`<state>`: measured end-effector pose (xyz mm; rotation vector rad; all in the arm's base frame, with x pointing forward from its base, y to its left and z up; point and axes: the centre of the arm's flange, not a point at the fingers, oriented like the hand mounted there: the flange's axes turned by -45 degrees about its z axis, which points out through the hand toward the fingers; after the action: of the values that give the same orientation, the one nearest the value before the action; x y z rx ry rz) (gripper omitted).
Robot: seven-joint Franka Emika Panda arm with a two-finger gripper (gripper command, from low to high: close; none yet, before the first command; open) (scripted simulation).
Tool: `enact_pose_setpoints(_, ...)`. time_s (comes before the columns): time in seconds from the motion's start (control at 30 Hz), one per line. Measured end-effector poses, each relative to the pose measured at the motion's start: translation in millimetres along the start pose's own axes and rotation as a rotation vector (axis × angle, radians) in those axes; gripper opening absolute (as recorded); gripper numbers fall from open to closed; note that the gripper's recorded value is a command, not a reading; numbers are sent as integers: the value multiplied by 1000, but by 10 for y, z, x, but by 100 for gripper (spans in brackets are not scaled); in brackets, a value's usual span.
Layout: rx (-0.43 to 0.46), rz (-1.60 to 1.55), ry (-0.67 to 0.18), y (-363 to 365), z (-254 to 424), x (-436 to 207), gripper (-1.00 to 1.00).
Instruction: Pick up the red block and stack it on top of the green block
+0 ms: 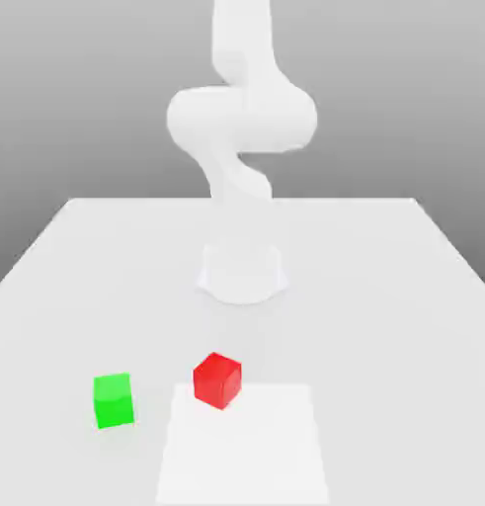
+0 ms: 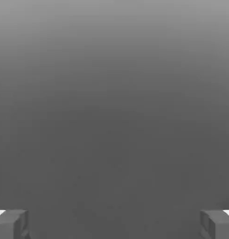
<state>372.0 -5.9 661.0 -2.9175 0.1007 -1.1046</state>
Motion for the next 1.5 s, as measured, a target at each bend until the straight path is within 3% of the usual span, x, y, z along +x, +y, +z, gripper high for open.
enact_pose_setpoints(0.3,-69,223,-327,271,1932,-1192,0)
enact_pose_setpoints(0.6,-207,445,-668,500,3144,-3253,0)
enact_pose_setpoints(0.77,-219,464,-696,529,3487,-3696,0)
enact_pose_setpoints(0.8,-220,464,-696,530,3531,-3746,-100)
enact_pose_setpoints(1.3,-221,465,-696,508,3109,-3373,-100)
enact_pose_setpoints(1.5,-322,744,-666,1587,3002,-2891,-100)
